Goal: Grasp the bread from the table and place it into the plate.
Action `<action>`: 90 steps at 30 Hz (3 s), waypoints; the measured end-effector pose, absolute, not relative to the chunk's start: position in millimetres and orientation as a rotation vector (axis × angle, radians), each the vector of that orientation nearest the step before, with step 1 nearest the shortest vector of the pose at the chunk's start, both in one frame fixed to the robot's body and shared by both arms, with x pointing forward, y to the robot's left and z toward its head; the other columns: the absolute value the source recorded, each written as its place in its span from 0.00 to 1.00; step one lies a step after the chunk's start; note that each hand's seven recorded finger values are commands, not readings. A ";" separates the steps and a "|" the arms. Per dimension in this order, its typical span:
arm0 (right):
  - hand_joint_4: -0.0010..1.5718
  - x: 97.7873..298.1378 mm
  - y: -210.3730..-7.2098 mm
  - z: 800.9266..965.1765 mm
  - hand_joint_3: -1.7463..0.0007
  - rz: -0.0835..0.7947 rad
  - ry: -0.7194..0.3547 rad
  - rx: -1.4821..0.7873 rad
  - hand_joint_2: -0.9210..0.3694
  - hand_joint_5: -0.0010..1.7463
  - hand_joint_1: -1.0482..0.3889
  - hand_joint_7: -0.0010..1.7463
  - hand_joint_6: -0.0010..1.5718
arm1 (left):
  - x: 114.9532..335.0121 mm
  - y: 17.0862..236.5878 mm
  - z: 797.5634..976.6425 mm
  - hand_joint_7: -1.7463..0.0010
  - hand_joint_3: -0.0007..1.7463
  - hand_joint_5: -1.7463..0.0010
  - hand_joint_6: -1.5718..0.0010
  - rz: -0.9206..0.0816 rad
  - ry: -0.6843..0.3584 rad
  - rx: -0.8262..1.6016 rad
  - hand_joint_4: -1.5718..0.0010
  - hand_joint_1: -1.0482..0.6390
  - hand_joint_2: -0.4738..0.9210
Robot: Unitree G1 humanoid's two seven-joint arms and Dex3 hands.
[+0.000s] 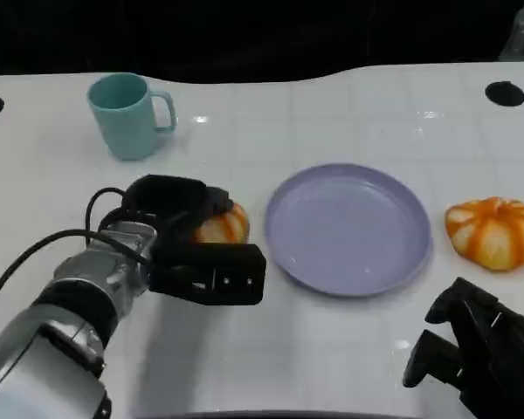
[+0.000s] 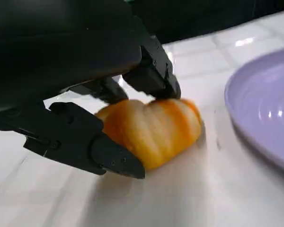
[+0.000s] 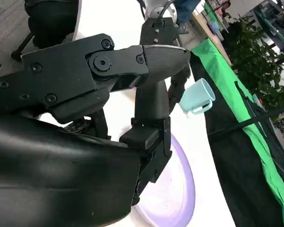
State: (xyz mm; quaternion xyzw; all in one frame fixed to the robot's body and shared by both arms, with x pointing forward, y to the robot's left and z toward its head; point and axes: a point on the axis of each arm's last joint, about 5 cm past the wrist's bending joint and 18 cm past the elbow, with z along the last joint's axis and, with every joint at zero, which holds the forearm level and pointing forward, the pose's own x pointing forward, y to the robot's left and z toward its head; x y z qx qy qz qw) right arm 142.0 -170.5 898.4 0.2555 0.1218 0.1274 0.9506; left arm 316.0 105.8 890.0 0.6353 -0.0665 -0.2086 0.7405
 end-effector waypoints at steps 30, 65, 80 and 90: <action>0.41 143.3 -170.1 899.0 0.85 0.250 0.245 0.519 0.00 1.00 0.38 0.90 0.34 | 324.3 71.7 914.4 0.02 0.14 0.00 0.60 -0.209 -0.348 1.144 0.42 0.51 0.94; 0.42 146.2 -166.8 898.9 0.83 0.256 0.230 0.506 0.00 1.00 0.39 0.91 0.34 | 312.0 -12.6 943.7 0.87 0.15 0.00 0.39 -0.509 -0.339 1.141 0.48 0.48 0.98; 0.42 145.5 -166.9 897.6 0.84 0.254 0.237 0.510 0.00 1.00 0.39 0.91 0.34 | 313.8 -5.7 939.5 1.00 0.15 0.89 0.84 -0.690 -0.194 1.171 0.87 0.30 1.00; 0.42 146.3 -167.4 897.8 0.84 0.254 0.235 0.509 0.00 1.00 0.39 0.92 0.33 | 319.0 2.2 942.3 1.00 0.20 0.99 0.99 -0.821 -0.034 1.125 1.00 0.14 1.00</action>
